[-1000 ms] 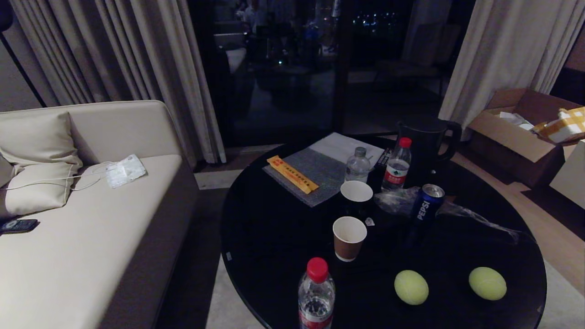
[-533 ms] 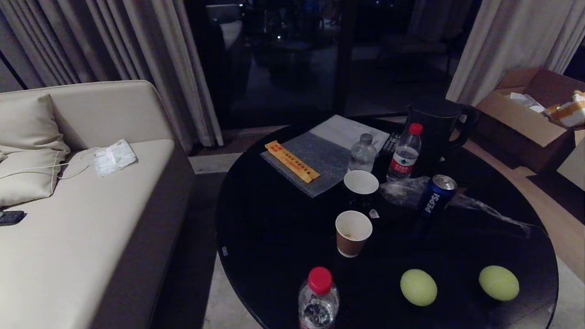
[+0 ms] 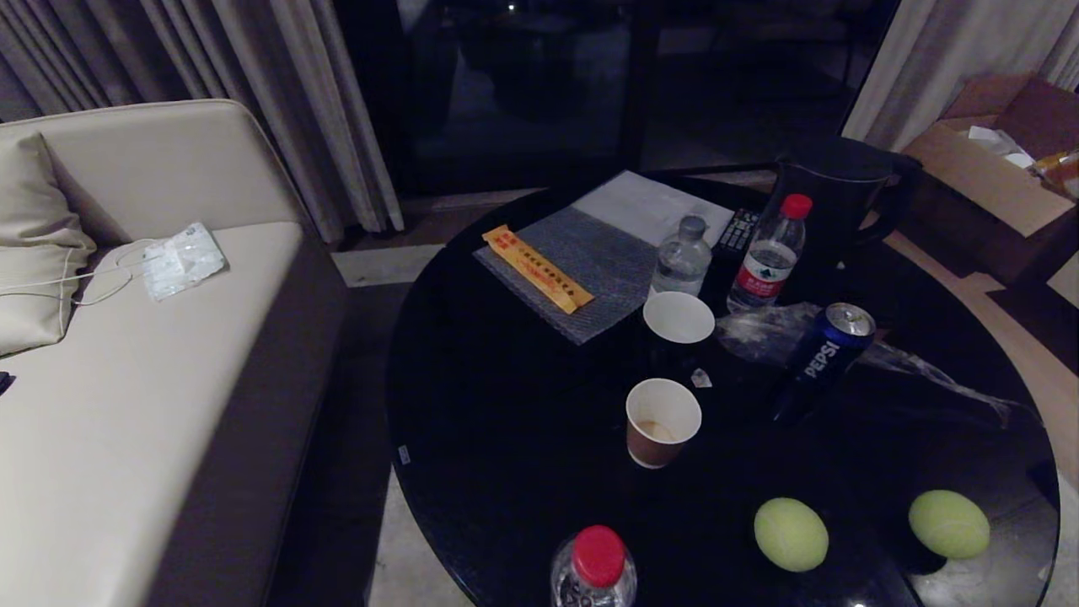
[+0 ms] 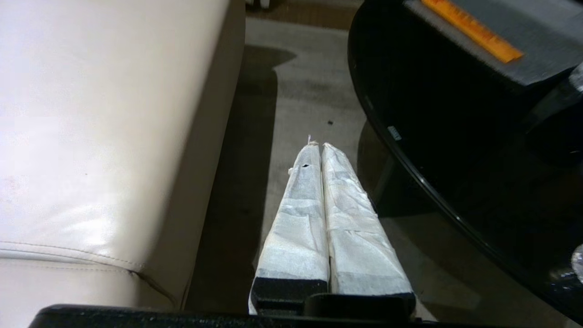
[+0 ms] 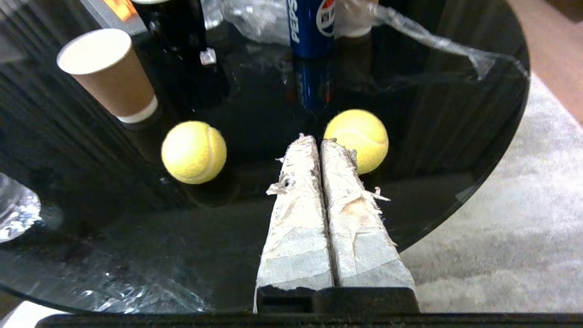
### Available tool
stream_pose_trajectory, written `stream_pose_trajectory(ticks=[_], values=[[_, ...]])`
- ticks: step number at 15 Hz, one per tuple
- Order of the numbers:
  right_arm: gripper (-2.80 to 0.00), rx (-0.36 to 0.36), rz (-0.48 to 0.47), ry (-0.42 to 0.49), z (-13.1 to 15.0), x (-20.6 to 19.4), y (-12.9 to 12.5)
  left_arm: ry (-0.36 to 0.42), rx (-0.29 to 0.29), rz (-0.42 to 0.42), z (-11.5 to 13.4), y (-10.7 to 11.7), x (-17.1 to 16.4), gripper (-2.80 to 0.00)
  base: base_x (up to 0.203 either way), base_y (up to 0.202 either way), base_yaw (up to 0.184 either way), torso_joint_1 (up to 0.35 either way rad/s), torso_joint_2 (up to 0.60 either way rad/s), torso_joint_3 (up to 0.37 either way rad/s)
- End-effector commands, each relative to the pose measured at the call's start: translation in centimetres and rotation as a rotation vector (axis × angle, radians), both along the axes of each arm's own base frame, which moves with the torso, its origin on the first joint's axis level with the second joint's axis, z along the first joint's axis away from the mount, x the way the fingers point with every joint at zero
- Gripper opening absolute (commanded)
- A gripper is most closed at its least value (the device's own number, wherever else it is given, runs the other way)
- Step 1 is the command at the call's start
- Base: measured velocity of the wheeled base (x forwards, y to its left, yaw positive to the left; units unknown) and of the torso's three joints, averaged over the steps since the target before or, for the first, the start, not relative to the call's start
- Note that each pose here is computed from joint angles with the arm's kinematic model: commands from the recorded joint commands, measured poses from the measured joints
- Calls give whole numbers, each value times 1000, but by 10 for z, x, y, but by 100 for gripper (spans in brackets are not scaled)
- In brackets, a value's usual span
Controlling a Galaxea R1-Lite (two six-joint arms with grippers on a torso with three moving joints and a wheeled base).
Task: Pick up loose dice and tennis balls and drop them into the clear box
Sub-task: Pick up the ball on the table
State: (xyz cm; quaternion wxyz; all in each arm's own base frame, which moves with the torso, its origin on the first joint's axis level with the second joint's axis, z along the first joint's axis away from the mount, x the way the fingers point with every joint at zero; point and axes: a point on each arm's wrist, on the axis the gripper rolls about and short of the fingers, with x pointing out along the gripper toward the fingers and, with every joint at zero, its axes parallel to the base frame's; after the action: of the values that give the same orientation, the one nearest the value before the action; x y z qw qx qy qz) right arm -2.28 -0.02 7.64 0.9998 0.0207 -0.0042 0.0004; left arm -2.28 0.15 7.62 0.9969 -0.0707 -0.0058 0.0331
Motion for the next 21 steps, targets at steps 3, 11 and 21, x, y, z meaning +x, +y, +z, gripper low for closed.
stream_pose_trajectory(ticks=[3,11,21], values=[[-280,0,1,5,-1,0,0,2,-1,1,0,0,0,-280,0,0,0,1,3,-205],[-280,-4,1,7,-1,0,0,2,-1,1,0,0,0,-280,0,0,0,3,4,-169],[-280,15,119,308,74,17,3,2,0,1,0,0,0,-280,0,0,0,1,1,-8]])
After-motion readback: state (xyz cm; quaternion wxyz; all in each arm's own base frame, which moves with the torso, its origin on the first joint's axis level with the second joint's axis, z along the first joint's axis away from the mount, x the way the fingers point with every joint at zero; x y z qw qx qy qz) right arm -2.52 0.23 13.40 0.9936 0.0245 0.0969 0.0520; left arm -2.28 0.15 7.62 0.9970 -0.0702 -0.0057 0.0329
